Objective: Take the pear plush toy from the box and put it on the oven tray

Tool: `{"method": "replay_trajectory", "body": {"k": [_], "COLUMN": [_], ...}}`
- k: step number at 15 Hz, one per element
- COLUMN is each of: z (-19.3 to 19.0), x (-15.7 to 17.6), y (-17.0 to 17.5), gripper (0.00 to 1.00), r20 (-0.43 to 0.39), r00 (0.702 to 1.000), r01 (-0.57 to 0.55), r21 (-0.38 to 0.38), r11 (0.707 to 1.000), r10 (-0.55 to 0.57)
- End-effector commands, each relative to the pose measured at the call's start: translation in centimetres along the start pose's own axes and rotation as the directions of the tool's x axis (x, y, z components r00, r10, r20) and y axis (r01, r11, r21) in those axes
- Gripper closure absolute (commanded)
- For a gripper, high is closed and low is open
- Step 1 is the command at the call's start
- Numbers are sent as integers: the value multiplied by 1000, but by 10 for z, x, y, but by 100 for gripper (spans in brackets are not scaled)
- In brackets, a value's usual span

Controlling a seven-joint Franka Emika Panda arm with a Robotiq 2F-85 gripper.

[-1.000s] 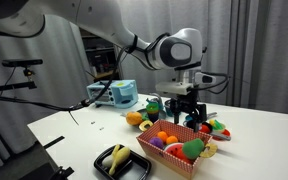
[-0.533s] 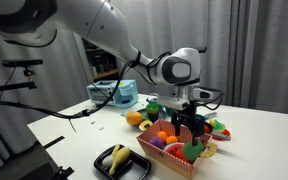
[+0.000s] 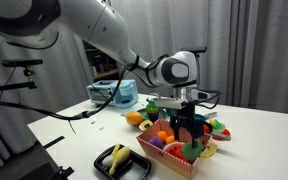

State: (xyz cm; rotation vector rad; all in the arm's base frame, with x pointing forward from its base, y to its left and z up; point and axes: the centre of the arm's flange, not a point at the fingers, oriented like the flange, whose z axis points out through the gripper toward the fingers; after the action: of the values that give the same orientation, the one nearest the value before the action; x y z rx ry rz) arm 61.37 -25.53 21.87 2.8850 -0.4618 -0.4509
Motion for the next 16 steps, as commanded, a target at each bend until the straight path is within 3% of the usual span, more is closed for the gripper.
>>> {"method": "replay_trajectory", "body": {"k": [1, 5, 9, 10, 12, 16], "z": [-4, 14, 16, 13, 6, -7], "x": [2, 7, 12, 12, 10, 5], "y": [7, 18, 23, 23, 23, 24], "gripper": [0, 0, 9, 30, 35, 63], "r20": [24, -22, -72, -80, -72, -40], "r00": [1000, 1000, 997, 996, 997, 999], "r01": [9, -14, -37, -36, -29, 5], "r21": [-60, -88, -75, -70, -54, -54], "r11": [998, 996, 997, 997, 998, 999], "r10": [-8, 12, 32, 31, 25, -7]}}
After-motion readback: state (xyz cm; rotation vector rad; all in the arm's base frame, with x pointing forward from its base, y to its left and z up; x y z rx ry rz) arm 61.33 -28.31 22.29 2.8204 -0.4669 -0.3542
